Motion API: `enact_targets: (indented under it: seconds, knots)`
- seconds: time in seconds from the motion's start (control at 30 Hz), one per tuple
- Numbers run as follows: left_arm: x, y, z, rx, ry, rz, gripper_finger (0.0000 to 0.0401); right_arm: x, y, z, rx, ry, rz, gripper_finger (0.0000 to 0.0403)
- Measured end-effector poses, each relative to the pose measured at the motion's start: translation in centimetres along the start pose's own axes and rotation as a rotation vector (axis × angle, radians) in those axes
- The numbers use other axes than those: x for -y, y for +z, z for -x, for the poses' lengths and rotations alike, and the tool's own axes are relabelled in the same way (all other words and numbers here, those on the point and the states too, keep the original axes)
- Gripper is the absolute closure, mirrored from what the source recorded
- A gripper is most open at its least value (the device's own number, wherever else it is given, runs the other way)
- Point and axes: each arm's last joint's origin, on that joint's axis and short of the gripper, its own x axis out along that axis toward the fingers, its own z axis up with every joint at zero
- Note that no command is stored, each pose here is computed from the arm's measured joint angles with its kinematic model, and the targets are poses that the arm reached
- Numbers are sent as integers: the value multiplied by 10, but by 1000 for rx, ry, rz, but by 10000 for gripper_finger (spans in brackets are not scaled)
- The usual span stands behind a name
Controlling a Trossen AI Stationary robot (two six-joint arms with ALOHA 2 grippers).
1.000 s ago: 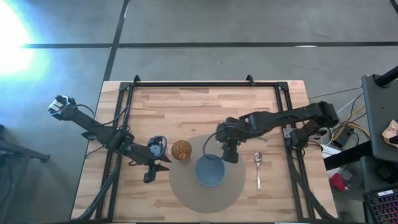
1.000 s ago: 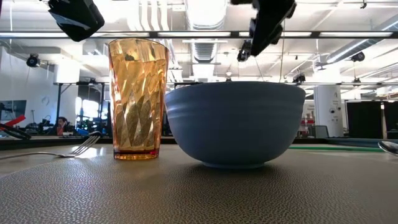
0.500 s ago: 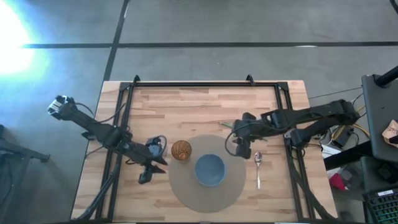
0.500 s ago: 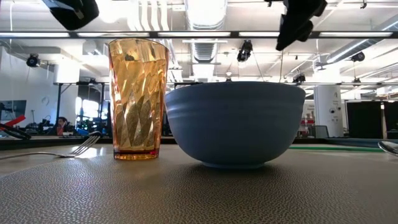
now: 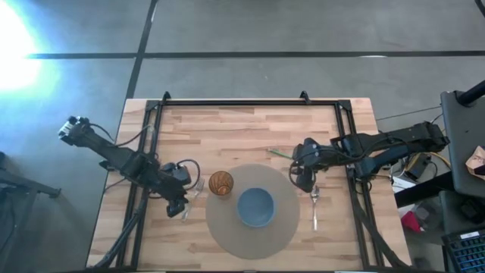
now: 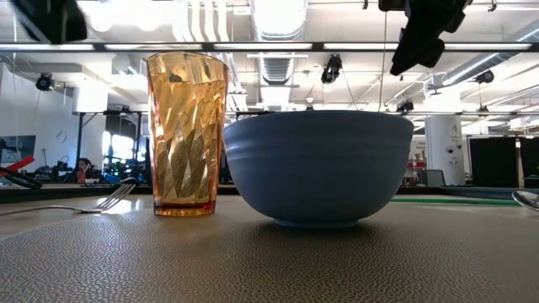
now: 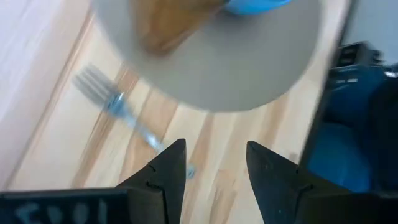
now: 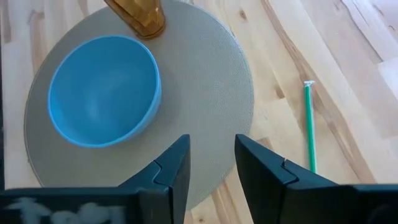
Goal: Pick & Place Utensil
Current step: Put the fork into the bowl on the place mat
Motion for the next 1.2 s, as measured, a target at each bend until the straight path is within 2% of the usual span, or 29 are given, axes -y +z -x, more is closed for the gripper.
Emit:
enact_targets:
  seconds: [0.17, 0.53, 0.8, 0.93, 1.2]
  knots:
    - [-5, -5, -13, -33, 52, 112, 243, 1, -2, 2, 4, 2, -1, 273]
    - [-8, -17, -51, -95, 165, 243, 242, 1, -2, 1, 2, 1, 7, 288]
    - [1, -26, -73, -138, 235, 188, 243, 1, -2, 1, 1, 2, 6, 300]
    - [6, -32, -81, -87, 258, 143, 243, 1, -2, 1, 2, 2, 4, 304]
    - [9, -34, -96, -71, 313, 194, 242, 0, 0, 1, 20, 12, 1, 314]
